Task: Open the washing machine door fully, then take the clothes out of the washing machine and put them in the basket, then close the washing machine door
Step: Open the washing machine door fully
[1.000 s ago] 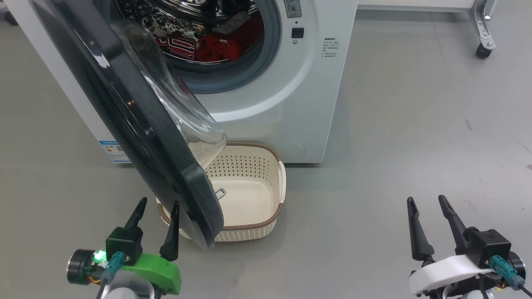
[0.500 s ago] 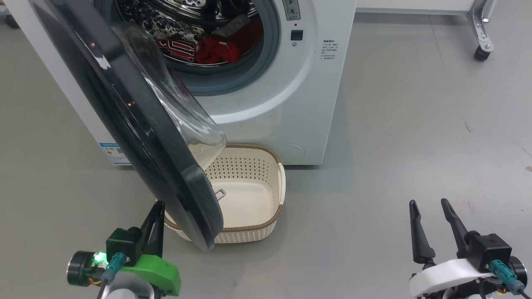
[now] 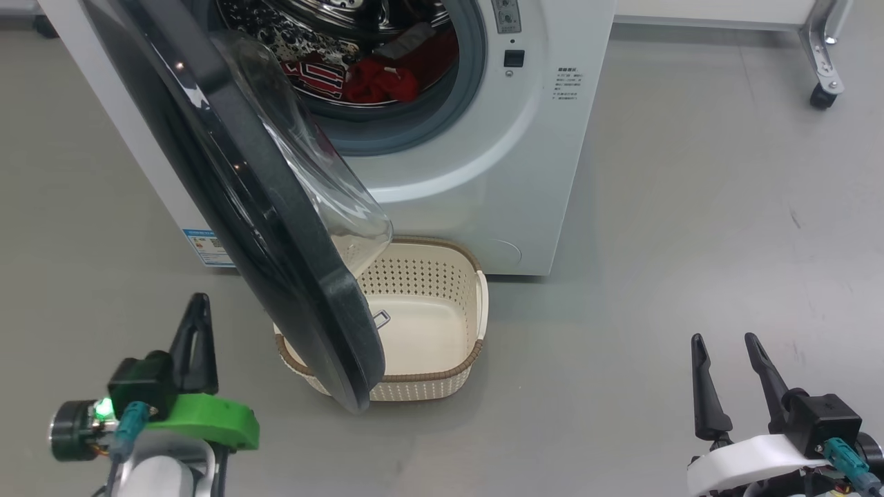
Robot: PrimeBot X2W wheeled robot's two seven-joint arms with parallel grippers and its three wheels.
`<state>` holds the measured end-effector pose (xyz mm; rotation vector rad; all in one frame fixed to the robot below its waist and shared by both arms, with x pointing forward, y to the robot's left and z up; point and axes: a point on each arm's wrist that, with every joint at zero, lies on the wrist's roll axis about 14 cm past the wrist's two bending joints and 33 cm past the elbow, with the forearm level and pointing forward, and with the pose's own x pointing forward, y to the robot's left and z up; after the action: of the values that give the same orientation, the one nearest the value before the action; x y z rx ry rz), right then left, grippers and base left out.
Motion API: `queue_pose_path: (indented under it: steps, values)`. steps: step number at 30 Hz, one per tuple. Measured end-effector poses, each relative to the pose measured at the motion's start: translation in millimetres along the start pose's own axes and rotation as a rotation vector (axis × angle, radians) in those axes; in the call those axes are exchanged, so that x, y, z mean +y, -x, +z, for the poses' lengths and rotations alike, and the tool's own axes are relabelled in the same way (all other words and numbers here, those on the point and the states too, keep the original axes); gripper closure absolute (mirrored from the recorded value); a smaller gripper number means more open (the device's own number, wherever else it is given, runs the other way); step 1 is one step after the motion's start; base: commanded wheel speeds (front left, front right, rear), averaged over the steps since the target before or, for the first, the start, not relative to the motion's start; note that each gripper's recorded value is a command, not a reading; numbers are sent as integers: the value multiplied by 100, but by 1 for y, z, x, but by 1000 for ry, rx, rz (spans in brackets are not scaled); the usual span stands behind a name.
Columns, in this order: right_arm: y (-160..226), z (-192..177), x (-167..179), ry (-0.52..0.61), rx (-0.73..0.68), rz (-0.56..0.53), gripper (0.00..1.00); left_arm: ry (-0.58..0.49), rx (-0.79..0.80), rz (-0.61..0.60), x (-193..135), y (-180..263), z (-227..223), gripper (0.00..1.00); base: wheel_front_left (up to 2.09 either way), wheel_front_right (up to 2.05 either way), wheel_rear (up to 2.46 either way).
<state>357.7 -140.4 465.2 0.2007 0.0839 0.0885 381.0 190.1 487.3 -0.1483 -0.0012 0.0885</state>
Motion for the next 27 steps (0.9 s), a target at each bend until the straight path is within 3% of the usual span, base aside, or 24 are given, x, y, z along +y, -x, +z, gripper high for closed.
queue_pose_path:
  steps: [7,8,13,22,27]
  values:
    - [-4,2,6,0,-9,15,0,-12,-250,43,14,-12,83,100,0,0,0]
    - [-5,2,8,2,-8,21,0,-36,-345,30,10,-14,114,100,0,0,0]
    - [-6,2,10,3,-11,25,0,-73,-533,-42,-15,-10,174,100,0,0,0]
    - [-5,4,7,7,-17,14,0,-66,-676,-276,-84,11,213,100,0,0,0]
    - [-4,4,7,7,-17,11,0,-50,-662,-408,-117,22,214,100,0,0,0]
